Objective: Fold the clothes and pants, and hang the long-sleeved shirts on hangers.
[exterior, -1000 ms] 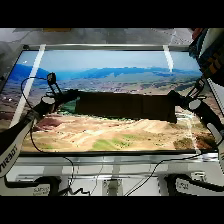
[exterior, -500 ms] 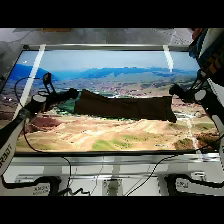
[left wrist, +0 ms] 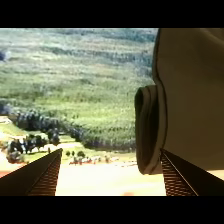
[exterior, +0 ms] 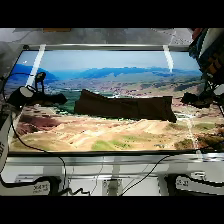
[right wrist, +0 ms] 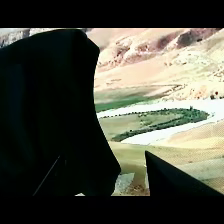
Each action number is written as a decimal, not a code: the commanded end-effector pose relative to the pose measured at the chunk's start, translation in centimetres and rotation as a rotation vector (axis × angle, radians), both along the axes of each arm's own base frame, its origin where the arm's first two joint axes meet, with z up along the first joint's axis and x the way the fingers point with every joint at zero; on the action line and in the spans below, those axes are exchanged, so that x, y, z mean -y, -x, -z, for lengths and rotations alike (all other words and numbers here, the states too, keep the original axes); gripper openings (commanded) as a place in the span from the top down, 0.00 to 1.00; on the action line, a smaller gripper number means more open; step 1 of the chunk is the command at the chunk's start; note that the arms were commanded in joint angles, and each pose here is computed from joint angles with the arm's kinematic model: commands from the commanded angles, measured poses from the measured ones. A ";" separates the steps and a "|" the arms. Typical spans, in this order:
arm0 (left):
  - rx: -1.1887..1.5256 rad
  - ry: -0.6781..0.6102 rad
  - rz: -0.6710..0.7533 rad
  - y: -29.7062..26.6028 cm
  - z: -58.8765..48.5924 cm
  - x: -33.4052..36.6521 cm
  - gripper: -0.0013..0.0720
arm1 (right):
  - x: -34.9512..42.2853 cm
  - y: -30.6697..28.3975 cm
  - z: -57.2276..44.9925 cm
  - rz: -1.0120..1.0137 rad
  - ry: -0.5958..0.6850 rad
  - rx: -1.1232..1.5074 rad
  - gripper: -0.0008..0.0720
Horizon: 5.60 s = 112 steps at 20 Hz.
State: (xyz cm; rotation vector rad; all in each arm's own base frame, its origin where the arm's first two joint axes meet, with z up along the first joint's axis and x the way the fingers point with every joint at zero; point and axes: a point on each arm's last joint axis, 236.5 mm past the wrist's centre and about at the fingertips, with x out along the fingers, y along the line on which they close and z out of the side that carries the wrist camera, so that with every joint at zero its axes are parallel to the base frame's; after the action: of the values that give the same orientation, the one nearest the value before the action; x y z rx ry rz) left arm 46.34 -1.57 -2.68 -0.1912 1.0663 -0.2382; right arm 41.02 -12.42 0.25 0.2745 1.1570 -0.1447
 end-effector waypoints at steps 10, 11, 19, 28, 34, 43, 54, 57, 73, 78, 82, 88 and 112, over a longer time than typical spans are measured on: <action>-0.221 0.464 0.182 -1.6 5.9 9.7 0.00 | -1.4 0.3 -0.2 -0.011 -0.078 -0.005 0.29; -0.222 0.443 0.213 -1.3 6.5 10.1 0.00 | -2.2 0.0 -0.5 -0.008 -0.114 0.007 0.30; -0.185 0.312 0.314 -1.3 7.7 13.6 0.93 | -11.7 -2.4 -1.2 -0.241 -0.141 0.061 0.30; -0.037 0.047 0.508 2.8 -6.2 9.6 0.97 | -26.1 -6.9 -4.4 -0.388 -0.166 0.317 0.98; 0.168 -0.018 0.536 6.4 -16.8 9.5 0.97 | -42.8 -1.6 0.8 -0.468 -0.454 0.154 0.98; 0.239 -0.021 0.542 7.5 -19.6 10.1 0.97 | -59.9 5.4 1.9 -0.553 -0.700 0.090 0.98; 0.210 0.296 0.619 5.7 -16.5 21.3 0.97 | -43.7 -0.7 0.2 -0.601 -0.420 0.043 0.97; 0.209 0.426 0.632 5.3 -14.0 30.3 0.97 | -34.9 -4.1 -4.8 -0.496 -0.336 0.152 0.97; 0.204 0.437 0.687 8.0 -10.1 39.4 0.02 | -6.6 0.0 -6.4 -0.255 -0.141 0.077 0.97; 0.150 0.442 0.655 6.2 -9.9 35.0 0.02 | -14.7 3.1 1.1 -0.336 -0.492 0.004 0.01; 0.157 0.438 0.616 4.8 -9.9 33.3 0.02 | -19.5 4.4 6.6 -0.353 -0.460 -0.079 0.02; 0.157 0.438 0.612 4.6 -9.9 33.1 0.02 | -24.7 2.6 9.5 -0.432 -0.341 -0.096 0.02; 0.175 0.118 0.683 3.2 -6.3 27.5 0.97 | -33.1 -3.6 6.2 -0.393 -0.900 -0.126 0.97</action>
State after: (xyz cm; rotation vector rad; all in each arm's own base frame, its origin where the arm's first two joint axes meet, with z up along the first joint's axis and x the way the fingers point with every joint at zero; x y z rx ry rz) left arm 42.33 -32.36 5.32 -0.0783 0.8960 -0.9785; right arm 42.96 19.67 -8.79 0.8053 1.3969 0.6593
